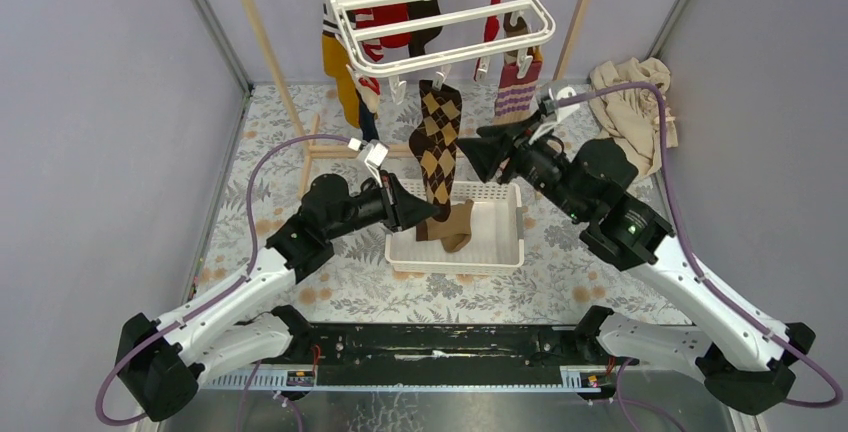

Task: Remove the socks clipped to the hanger
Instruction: Remove the sock from the hanger.

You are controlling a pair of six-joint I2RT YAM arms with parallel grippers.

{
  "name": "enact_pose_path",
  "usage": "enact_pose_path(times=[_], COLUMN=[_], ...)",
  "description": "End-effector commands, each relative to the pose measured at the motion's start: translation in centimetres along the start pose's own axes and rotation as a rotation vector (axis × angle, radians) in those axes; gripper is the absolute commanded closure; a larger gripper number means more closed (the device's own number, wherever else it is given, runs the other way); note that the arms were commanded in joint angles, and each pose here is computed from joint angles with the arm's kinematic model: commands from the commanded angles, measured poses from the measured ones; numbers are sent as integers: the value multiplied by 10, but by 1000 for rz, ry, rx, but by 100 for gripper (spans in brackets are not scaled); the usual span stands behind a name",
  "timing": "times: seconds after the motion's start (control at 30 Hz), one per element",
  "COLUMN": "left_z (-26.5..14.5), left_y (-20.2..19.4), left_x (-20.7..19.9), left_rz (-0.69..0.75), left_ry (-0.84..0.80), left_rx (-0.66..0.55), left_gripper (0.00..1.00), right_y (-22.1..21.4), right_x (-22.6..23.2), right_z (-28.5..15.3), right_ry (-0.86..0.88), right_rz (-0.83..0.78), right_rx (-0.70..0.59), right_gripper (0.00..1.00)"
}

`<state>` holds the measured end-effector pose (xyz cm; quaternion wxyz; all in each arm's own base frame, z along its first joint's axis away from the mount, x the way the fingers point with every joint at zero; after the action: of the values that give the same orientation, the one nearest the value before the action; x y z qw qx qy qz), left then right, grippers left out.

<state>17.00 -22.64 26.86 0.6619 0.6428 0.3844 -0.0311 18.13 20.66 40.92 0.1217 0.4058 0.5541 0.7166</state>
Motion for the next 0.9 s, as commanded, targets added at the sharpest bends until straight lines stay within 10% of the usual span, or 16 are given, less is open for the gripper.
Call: enact_pose_path(times=[0.0,0.87], left_z=[0,-18], left_y=[7,9], left_x=[-11,-21], left_rz=[3,2], left_ry=[-109,-200], left_rx=[-3,24], left_gripper=[73,72], right_y=[48,74], right_x=[20,-2], right_z=[18,79], right_ry=[59,95], right_rz=[-62,-42], right_rx=[-169,-225], right_gripper=[43,40])
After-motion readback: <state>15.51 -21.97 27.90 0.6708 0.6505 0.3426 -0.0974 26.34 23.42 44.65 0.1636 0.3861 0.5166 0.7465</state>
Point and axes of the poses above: each gripper's point midway between its finger pads, its own z axis out along the fingers, its own x axis along the line the jaws close on, y = z × x, the point moved 7 cm from there along -z, back along the fingers, and after that the axes turned 10 degrees about z, right-handed, at the moved point
